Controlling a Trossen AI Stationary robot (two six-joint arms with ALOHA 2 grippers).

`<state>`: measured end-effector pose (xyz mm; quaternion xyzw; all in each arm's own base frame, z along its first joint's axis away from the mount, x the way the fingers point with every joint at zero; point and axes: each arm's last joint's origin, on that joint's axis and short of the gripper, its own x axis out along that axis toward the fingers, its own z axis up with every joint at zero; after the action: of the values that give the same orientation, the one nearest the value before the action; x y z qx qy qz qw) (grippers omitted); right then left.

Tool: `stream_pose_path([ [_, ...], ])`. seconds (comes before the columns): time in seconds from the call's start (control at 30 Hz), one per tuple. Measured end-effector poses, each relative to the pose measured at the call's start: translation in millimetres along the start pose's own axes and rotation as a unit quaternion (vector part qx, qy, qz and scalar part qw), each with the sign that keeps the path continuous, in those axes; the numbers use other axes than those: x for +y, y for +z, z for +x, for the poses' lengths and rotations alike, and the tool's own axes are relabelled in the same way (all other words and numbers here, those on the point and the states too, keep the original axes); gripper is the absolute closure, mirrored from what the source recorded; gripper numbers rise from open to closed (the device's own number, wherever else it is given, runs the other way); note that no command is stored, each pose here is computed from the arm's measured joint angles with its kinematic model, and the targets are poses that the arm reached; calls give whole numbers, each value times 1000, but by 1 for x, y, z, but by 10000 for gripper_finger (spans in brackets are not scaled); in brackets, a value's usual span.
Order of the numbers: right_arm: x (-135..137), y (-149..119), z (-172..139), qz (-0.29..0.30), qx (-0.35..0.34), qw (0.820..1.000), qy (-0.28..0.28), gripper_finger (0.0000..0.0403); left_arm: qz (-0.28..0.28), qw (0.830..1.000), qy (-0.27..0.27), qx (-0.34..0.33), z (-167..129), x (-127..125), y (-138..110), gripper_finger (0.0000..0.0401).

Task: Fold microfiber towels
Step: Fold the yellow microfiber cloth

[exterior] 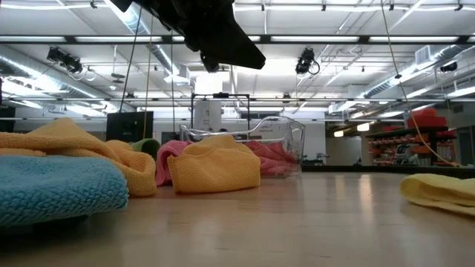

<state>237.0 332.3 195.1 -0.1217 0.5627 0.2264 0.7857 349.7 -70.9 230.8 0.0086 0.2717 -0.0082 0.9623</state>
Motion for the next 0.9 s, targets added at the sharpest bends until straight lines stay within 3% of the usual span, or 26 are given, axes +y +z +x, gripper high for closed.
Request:
stream_pose_path([
  [0.17,-15,-13,-18,29,26,998,-53,365,0,1000,0,0,0,0,0,342],
  [0.4,-45,-32,-8,41,82,992,-83,365,0,1000,0,0,0,0,0,339],
  [0.9,-111,-55,-20,-4,116,988,-102,365,2,1000,1,8,0,0,-1,343],
])
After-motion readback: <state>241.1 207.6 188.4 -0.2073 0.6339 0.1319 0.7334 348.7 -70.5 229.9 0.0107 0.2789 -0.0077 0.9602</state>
